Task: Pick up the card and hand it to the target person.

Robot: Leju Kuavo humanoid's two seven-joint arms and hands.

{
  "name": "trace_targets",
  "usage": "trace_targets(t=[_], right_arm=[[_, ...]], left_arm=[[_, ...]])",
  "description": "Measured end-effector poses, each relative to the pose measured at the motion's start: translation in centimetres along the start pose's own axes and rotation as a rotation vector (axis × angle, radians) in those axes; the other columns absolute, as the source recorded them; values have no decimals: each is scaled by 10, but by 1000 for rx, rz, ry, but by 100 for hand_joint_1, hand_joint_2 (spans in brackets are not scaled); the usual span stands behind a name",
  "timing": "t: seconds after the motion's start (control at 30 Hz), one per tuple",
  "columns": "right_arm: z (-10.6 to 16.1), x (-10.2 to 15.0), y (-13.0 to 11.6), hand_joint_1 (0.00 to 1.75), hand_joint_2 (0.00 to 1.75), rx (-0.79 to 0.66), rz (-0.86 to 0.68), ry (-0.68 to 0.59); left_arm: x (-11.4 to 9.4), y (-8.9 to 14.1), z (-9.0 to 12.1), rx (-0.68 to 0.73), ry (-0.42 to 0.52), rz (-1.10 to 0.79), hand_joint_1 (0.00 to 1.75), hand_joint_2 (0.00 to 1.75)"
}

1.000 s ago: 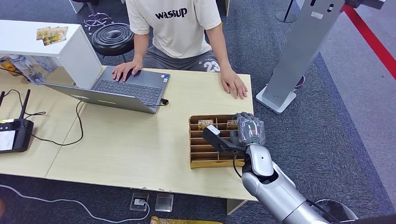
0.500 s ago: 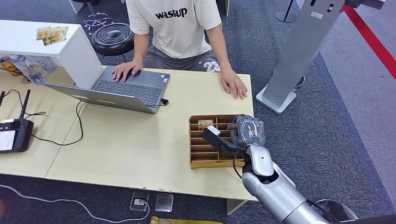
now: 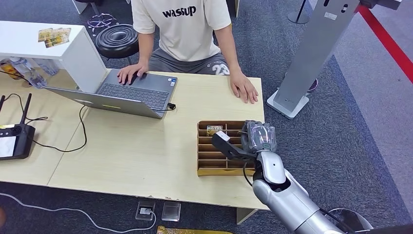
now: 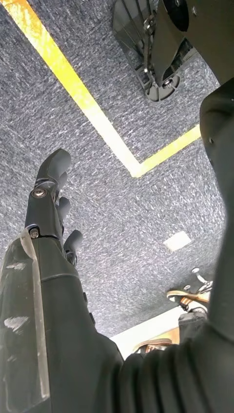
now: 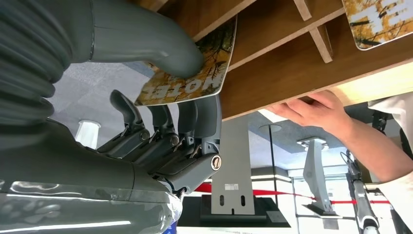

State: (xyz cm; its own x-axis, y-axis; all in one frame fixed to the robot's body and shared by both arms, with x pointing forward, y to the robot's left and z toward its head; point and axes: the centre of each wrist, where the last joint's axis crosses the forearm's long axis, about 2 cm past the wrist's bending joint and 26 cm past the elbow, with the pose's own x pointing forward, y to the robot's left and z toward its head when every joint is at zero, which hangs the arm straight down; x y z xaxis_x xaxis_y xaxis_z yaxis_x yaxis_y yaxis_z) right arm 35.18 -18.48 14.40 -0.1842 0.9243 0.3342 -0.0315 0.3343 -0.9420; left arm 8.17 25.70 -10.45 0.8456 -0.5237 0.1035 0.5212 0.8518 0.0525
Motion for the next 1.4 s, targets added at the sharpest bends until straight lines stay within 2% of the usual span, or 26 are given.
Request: trace_targets(t=[0.63,0.97,1.2,1.4], right_arm=[[-1,2,-6,157,175,18,-32,-12],[-6,18,-48,157,175,63,-50,-71],[0,36,-85,157,175,-53,-32,-145],[6,45,-94,157,175,-158,-7,-242]], left_arm=[[-1,1,0,0,-11,10,0,175],[-7,0,-1,0,1,21,0,175],[-12,-2,-1,-1,9,30,0,175],[-11,-2,-1,-7,5,26,0,175]])
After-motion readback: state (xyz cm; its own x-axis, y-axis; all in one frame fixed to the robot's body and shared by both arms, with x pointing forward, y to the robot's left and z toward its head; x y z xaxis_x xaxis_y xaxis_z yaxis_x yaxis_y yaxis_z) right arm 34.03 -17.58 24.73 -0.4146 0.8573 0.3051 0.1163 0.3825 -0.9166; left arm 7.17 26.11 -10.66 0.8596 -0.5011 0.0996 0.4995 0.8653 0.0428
